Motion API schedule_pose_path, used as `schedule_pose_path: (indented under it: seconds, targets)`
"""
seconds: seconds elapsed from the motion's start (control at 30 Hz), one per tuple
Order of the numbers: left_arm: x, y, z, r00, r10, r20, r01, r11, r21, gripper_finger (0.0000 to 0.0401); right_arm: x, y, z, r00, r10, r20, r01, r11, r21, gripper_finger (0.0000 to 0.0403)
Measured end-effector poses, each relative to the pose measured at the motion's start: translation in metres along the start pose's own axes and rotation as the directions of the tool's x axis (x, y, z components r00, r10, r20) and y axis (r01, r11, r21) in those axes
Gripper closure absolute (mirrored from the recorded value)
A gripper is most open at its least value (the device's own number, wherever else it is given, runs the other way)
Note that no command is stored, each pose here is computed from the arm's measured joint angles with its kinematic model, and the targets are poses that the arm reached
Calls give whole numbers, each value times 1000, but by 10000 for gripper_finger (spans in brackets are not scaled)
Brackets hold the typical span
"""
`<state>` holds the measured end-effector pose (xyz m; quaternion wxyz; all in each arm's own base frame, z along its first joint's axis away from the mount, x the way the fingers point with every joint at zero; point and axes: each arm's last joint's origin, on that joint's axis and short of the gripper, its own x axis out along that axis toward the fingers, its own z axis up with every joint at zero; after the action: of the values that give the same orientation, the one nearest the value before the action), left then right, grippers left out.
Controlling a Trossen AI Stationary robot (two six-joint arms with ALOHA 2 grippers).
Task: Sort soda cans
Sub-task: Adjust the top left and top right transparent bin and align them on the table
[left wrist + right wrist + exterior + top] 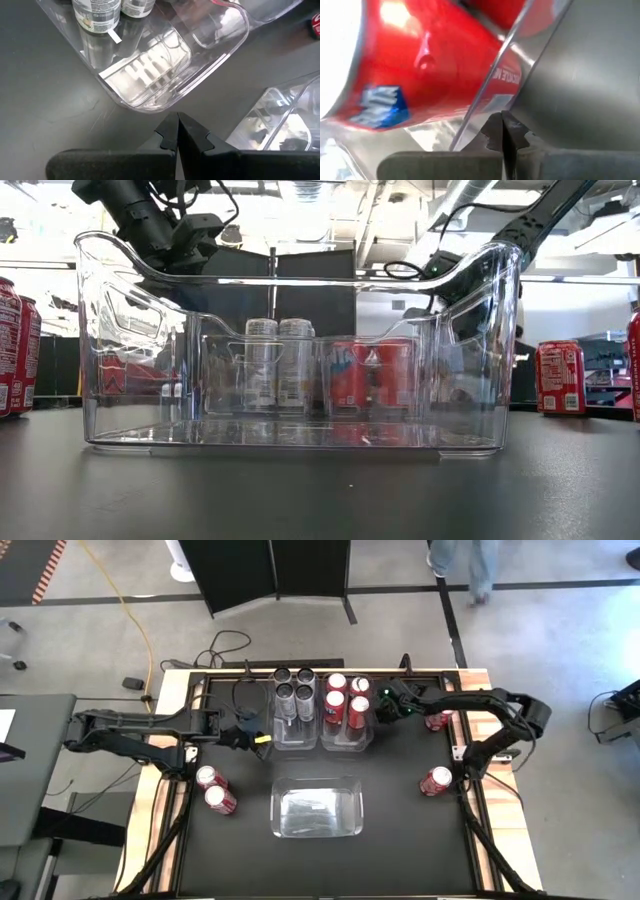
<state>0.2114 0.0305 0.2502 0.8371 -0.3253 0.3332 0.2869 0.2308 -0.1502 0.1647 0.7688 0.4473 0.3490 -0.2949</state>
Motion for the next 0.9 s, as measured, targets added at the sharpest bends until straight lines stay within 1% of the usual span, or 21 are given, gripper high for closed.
schedule_pose_path:
  seconds: [0.1, 0.2, 0.33, 0.5, 0.57, 0.67, 0.77, 0.9]
  targets:
    - [0, 0, 0, 1000, 1, 1, -1, 1000, 0, 401, 1, -5, 11, 998, 21, 61, -21, 1000, 5, 395]
    - [0, 1, 1, 1000, 6, 4, -6, 1000, -7, 401, 4, -12, 19, 996, 46, 81, -47, 999, 16, 395]
    - [1, 4, 4, 1000, 17, 12, -17, 1000, -20, 401, 13, -18, 27, 995, 68, 72, -71, 997, 38, 395]
    - [1, 5, 5, 1000, 19, 17, -19, 999, -26, 401, 20, -14, 30, 997, 64, 50, -66, 997, 29, 395]
    - [1, 4, 5, 1000, 5, 14, -5, 1000, -19, 401, 20, -11, 32, 996, 71, 58, -72, 997, 21, 395]
    - [1, 2, 7, 999, -47, 4, 47, 999, 2, 401, 18, -7, 38, 994, 84, 77, -85, 996, 15, 395]
    - [1, -1, 9, 997, -81, 19, 81, 997, 3, 401, 14, -6, 46, 991, 89, 100, -91, 996, 17, 395]
    - [1, -4, 10, 991, -130, 13, 129, 991, 36, 401, 7, -2, 48, 993, 80, 90, -82, 996, 21, 395]
